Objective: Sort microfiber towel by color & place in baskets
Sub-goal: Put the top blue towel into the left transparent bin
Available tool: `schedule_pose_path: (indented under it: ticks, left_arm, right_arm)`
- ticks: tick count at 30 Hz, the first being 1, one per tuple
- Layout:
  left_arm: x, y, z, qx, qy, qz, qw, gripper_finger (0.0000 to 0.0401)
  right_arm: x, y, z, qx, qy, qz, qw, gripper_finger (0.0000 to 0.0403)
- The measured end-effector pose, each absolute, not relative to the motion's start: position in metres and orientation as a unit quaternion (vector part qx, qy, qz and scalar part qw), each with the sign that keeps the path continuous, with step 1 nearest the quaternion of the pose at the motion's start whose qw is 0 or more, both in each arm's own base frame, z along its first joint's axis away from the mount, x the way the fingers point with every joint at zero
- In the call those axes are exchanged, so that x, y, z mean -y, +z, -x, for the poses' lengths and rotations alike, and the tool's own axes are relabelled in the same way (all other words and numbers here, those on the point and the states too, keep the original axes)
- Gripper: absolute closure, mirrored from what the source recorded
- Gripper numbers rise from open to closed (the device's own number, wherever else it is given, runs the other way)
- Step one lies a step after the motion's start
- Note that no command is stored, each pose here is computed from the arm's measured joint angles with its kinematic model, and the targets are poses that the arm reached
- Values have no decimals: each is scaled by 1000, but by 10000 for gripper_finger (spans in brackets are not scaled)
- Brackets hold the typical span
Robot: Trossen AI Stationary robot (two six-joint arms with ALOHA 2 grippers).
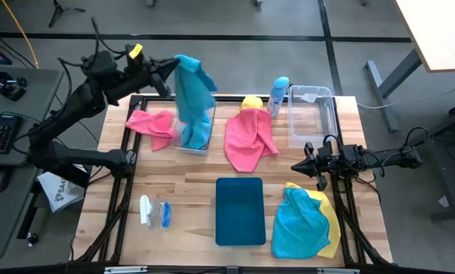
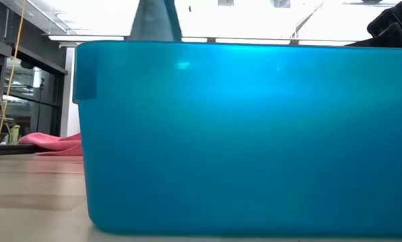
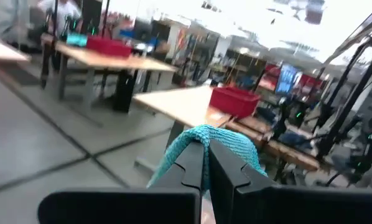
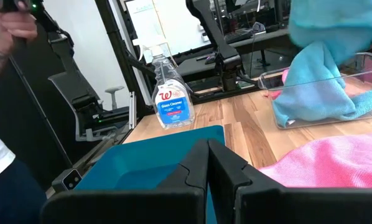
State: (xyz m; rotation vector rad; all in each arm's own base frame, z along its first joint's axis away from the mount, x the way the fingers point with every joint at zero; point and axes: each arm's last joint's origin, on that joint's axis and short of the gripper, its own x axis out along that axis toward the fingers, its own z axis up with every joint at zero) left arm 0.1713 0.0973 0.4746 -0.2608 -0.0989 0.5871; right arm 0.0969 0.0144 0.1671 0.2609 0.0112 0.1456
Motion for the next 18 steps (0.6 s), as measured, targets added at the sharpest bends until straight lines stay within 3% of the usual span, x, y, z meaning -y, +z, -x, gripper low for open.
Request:
schedule_pose_path:
  ticks: [5,12,18]
  left_arm:
    - [-96,457,-177,-28,304,151,940,401]
    - [-85,428,-170,-167,398,165,887,401]
    - [-82,375,-188,-227,401,197,866,401]
  right_arm:
    - [-14,167,-97,-6,72,-130,989,402]
    - [-14,167,-97,-5,73,-130,989,402]
    - [-14,167,-97,-6,73,-130,989,402]
